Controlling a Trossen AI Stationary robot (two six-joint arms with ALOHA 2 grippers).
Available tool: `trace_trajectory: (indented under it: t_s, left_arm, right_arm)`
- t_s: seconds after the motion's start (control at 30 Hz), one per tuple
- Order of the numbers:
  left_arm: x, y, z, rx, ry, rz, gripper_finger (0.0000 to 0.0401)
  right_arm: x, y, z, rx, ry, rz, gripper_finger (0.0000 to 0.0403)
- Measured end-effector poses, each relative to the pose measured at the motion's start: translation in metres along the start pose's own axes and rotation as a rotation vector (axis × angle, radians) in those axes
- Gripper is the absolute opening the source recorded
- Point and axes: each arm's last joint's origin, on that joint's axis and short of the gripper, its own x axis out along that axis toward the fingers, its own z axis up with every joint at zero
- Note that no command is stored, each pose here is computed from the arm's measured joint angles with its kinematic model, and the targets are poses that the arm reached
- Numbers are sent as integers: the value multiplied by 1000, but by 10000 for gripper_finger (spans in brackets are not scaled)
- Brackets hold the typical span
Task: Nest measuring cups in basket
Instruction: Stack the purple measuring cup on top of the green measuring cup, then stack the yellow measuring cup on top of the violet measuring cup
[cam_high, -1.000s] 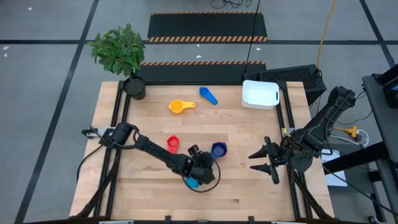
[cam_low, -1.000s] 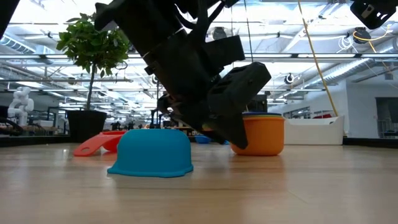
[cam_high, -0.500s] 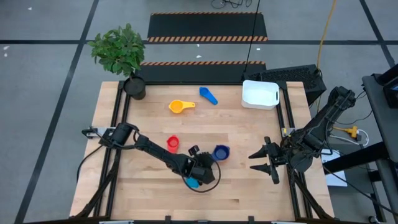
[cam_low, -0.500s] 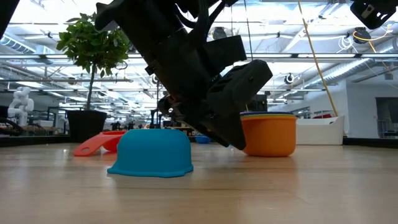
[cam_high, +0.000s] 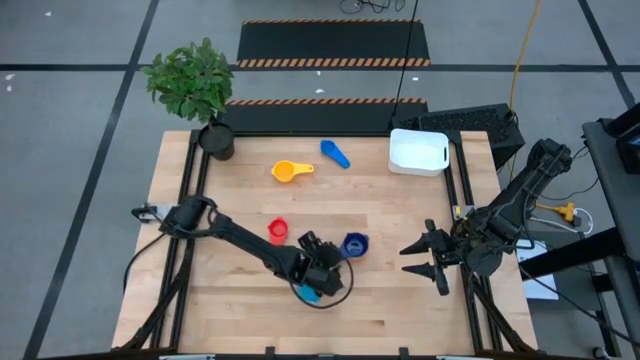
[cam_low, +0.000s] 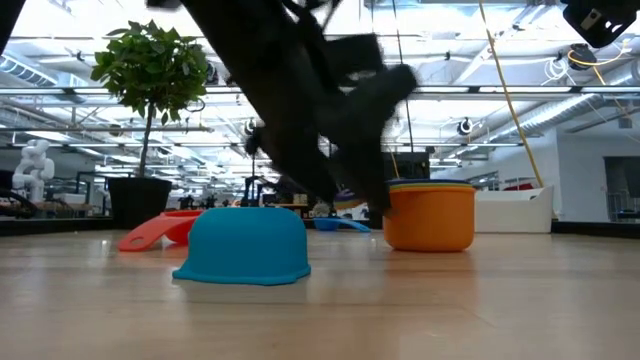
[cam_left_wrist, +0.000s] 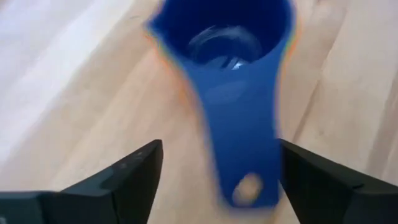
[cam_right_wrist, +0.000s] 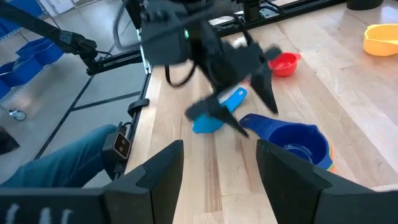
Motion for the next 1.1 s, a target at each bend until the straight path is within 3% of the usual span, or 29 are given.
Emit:
trace_trajectory:
  t_s: [0.2,0.57,0.77,0.83,1.1]
  left_arm:
    - [-39,21,14,-23,48,41,315]
    - [-110,63,34,-10,51,127,273]
    - [-110,64,17,-20,70,199,249]
    - [-104,65,5,31,67,243,242]
    - [-72,98,-14,55,128,396,223]
  right_arm:
    - [1,0,-1,-5,2,-1,196]
    - [3,1,-2,-11,6,-6,196]
    - [5,2,-3,-19,10,-17,196]
    - [7,2,-4,-21,12,-23,196]
    - [10,0,-2,-24,3,-40,196]
